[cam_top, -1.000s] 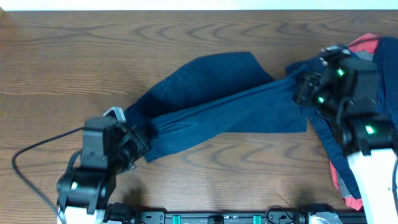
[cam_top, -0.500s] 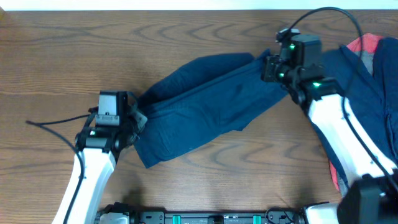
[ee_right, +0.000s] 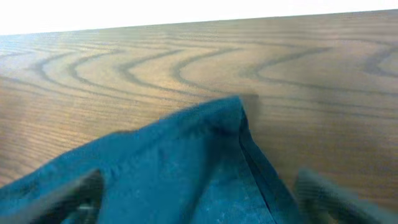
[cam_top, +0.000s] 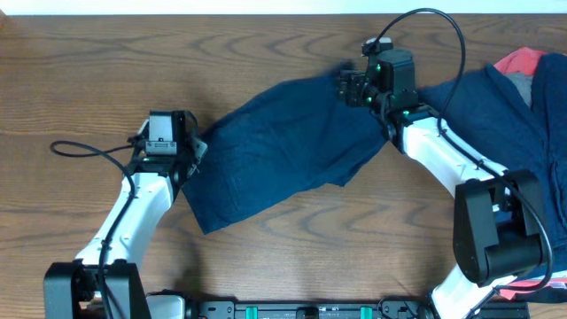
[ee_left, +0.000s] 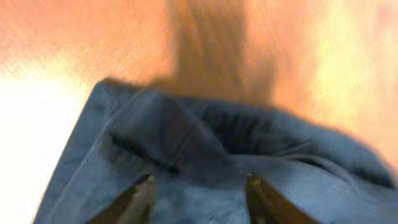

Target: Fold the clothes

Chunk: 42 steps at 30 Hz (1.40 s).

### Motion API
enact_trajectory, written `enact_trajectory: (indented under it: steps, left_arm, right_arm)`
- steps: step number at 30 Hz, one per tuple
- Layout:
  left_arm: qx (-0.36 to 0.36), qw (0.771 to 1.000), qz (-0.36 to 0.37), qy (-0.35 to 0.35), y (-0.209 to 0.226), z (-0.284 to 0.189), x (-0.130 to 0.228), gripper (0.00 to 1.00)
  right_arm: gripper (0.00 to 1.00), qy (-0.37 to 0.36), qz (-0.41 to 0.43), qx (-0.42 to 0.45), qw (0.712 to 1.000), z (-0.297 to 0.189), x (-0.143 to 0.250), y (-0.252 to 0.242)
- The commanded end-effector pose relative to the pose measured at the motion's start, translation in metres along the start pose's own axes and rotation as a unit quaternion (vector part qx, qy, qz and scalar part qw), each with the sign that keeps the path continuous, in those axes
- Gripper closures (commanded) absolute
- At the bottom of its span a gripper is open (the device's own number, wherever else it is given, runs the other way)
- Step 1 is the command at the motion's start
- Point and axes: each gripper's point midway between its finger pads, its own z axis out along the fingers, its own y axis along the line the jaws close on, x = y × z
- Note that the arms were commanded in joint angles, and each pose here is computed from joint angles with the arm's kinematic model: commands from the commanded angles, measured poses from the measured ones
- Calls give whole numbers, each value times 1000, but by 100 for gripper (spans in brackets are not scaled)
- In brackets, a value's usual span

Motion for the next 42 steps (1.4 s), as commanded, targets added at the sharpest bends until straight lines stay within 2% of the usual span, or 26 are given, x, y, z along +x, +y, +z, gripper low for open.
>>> enact_trajectory:
  steps: [1,5,7,8,10,12,15,21,23,27,33,35,37,40,41,42]
  left_arm:
    - [30,999,-2,-30,-8,-13,-25,46]
    - [54,998,-13,-34,-6,-35,-40,45]
    - [47,999,-17,-13,2,-42,-33,45]
    - [33,999,-18,-3,9,-43,-27,45]
    - [-10,999,-21,29,30,-43,-11,43]
    - [-52,997,-24,59,51,-41,5,40]
    - [-91,991,-26,89,72,-34,21,39]
    - [-135,982,-4,130,97,-17,40,34]
    - [-129,980,20,149,96,-10,45,25]
    - [-98,976,73,181,90,7,54,12]
    - [-70,969,89,221,85,22,68,12]
    - [-32,964,102,242,73,24,75,22]
    - [-5,962,111,250,64,23,77,44]
    - [6,961,113,252,60,21,77,86]
    - [8,961,117,252,59,21,77,94]
    - [15,960,123,253,57,19,77,94]
  right_arm:
    - [1,-24,4,-4,1000,-11,-22,4]
    - [2,-6,16,16,1000,-31,-24,-13]
    - [11,25,24,30,999,-39,-12,-22]
    - [16,44,28,37,998,-40,-3,-26]
    - [36,94,34,50,994,-42,23,-33]
    - [52,147,40,62,986,-39,53,-40]
    - [71,218,47,78,972,-33,96,-48]
    - [64,340,67,162,924,-42,171,-83]
    - [64,359,86,209,905,-52,184,-97]
    - [62,358,93,218,903,-56,182,-97]
    - [53,309,91,204,924,-70,143,-87]
    - [51,276,91,195,937,-76,120,-81]
    - [51,244,81,172,951,-82,97,-71]
    - [53,209,58,113,970,-92,70,-46]
    - [53,202,54,97,973,-95,65,-40]
    - [53,197,47,81,976,-98,60,-32]
